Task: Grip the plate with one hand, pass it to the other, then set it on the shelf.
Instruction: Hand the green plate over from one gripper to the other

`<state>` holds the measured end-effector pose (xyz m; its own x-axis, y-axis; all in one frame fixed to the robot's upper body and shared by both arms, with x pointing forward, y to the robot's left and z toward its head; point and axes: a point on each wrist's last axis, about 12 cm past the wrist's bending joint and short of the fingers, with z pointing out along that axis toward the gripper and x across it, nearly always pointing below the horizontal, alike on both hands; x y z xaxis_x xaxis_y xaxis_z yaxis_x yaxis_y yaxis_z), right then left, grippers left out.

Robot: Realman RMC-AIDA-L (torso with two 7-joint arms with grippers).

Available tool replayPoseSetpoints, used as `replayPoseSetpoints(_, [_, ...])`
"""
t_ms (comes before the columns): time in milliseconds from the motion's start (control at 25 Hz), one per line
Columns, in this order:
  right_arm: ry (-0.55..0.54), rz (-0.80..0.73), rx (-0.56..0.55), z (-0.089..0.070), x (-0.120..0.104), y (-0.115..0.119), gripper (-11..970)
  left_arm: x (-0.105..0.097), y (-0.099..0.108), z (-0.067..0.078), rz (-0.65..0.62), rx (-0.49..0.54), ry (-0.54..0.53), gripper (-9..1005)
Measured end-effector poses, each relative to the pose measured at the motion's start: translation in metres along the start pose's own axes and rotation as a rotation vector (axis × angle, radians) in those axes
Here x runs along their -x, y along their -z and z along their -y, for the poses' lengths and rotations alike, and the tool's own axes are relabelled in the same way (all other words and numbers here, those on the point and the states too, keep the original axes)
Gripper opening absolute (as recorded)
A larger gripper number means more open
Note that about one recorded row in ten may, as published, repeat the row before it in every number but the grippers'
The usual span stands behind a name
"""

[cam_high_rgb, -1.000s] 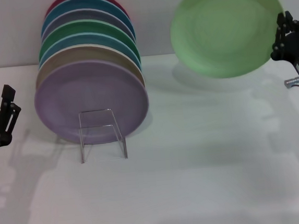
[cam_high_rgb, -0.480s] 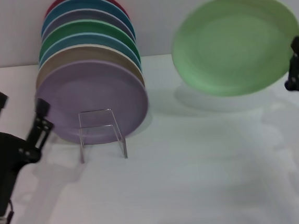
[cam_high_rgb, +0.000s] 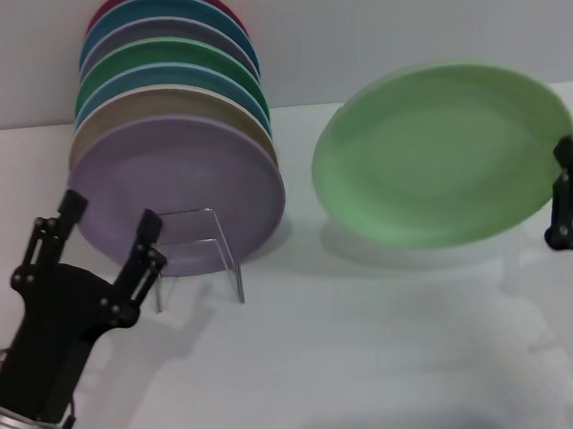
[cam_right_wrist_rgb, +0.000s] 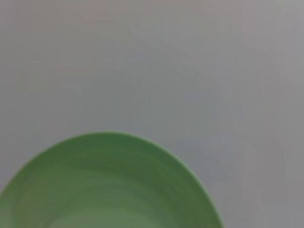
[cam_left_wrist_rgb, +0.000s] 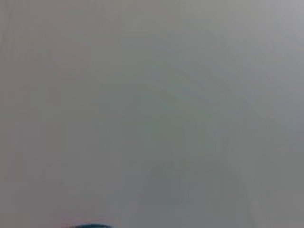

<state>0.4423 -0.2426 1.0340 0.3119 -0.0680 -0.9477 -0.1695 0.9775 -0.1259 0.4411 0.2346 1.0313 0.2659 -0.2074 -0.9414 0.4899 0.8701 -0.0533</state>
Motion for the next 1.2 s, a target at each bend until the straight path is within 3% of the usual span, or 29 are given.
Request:
replayPoseSetpoints(160, [0.023,-0.011,-0.007,-0.012,0.001,0.007,40,-0.002,-0.001,0.006,-0.015,-0.012,0.015,801])
replayPoseSetpoints(240, [0.042,-0.021,-0.011,-0.021,0.002,0.011,40,-0.006,-0.003,0.018,-0.041,-0.034,-0.017,801])
replayPoseSetpoints(520, [0.155,-0.017,-0.009,-0.048,0.012,0.019,43,-0.012,-0.005,0.026,-0.081,-0.054,-0.051,800])
replayPoseSetpoints(880, [0.311,-0.010,0.014,-0.057,0.016,0.021,46,-0.015,-0.006,0.028,-0.110,-0.061,-0.055,800])
replayPoseSetpoints(1200, [0.408,-0.001,0.023,-0.065,0.020,0.019,49,-0.019,-0.012,0.043,-0.143,-0.086,-0.104,800])
